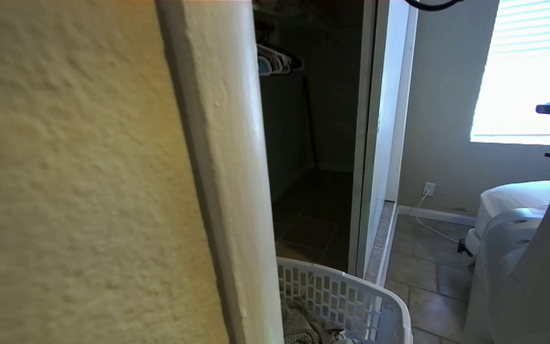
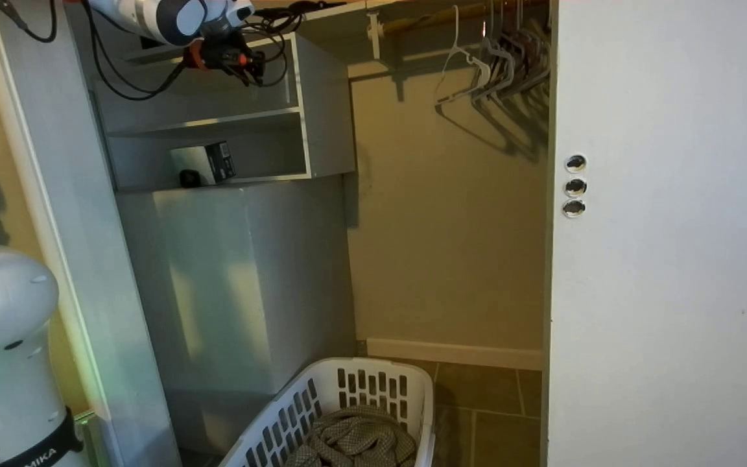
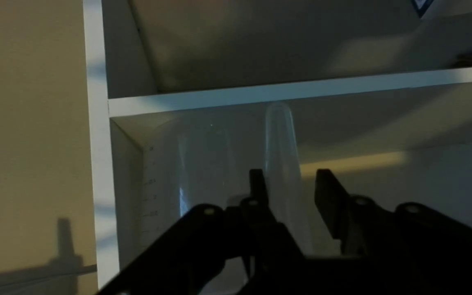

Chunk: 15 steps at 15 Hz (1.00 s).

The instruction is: Move the jug to the shelf below it

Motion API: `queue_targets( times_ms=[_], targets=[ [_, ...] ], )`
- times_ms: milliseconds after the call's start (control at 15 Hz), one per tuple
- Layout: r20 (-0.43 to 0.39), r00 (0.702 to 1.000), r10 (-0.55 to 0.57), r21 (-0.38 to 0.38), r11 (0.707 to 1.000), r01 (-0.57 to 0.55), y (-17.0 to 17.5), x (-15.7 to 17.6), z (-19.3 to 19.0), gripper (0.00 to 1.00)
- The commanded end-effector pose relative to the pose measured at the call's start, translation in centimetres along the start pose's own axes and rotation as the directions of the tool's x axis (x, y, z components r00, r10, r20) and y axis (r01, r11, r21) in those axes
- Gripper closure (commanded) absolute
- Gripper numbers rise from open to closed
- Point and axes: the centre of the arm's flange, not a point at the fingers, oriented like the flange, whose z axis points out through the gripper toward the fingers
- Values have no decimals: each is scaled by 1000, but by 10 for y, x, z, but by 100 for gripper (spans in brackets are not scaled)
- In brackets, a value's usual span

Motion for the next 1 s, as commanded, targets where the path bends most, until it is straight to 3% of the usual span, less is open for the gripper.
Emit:
queue_targets(
  times_ms=[0, 67, 133, 533, 933],
  targets=[
    [0, 1000, 20, 20, 1000, -20, -1, 9, 3, 92],
    [2, 1000, 18, 20, 1000, -18, -2, 8, 3, 99],
    [2, 1000, 16, 20, 1000, -16, -2, 8, 3, 94],
    [5, 1000, 8, 39, 999, -8, -2, 7, 0, 94],
    [16, 997, -79, 74, 994, 77, 2, -3, -12, 94]
  ],
)
